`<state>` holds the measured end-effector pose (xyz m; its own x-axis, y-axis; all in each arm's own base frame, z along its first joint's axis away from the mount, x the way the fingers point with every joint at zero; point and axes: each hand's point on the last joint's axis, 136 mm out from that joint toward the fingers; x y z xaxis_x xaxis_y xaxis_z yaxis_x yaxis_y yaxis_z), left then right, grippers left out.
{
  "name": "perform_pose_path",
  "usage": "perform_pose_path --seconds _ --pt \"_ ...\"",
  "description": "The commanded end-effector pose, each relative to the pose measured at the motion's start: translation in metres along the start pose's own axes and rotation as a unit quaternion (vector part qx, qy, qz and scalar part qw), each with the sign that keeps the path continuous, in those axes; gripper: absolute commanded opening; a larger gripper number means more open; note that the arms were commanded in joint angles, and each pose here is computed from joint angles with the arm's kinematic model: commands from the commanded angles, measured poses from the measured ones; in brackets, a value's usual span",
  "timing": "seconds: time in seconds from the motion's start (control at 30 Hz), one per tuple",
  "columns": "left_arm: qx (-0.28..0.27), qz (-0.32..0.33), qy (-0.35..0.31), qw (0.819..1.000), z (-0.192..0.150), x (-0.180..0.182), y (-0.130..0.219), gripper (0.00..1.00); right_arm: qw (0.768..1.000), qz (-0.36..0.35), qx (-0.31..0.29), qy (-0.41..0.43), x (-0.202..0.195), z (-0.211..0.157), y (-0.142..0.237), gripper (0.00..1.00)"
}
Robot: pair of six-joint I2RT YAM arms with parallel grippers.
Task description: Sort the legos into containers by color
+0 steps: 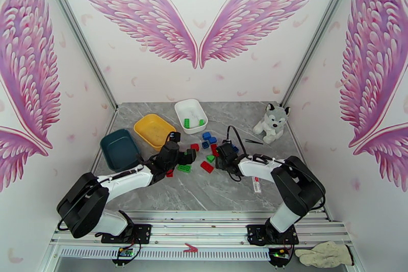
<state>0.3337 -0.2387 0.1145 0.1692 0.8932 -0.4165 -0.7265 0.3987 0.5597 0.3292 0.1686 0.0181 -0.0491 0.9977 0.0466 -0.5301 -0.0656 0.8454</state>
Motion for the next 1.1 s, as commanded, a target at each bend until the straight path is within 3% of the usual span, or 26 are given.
perform_pose_path --seconds 0.0,0.23,0.4,0.53,0.73,0.93,1.07 --pt "-0.005 0.001 0.002 1.0 0.0 0.0 -0.001 0.99 1.0 -0.001 -0.006 0.004 0.003 0.007 -0.002 0.46" --pt "-0.001 -0.012 0.005 1.0 0.0 -0.005 -0.002 0.99 1.0 0.009 -0.014 -0.003 0.0 0.006 0.013 0.29" --pt "0.012 -0.066 0.015 0.998 0.001 -0.025 -0.008 0.99 0.999 0.038 -0.03 -0.009 0.003 0.009 0.037 0.23" --pt "0.019 -0.112 0.034 0.993 0.007 -0.041 -0.017 0.99 0.994 0.093 -0.051 -0.014 0.022 0.024 0.051 0.23" --pt "0.001 -0.181 0.096 0.979 0.043 -0.045 -0.026 0.99 0.983 0.163 -0.081 -0.021 0.058 0.072 0.057 0.23" --pt "-0.045 -0.185 0.121 0.974 0.09 -0.029 -0.021 0.99 0.968 0.225 -0.104 -0.032 0.096 0.134 0.05 0.21" --pt "-0.073 -0.151 0.109 0.98 0.109 -0.015 -0.011 0.99 0.962 0.24 -0.123 -0.035 0.116 0.18 0.041 0.22"
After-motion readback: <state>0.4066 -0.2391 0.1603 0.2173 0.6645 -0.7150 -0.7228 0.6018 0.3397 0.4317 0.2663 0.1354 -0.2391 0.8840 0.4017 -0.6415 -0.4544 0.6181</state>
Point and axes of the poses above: each hand's point on the last joint's axis, 136 mm out from that joint toward the fingers, its own y axis back along the fingers, its own x axis along the line the jaws close on, z = x × y, and after that the axes turned 4 degrees about y, right-handed
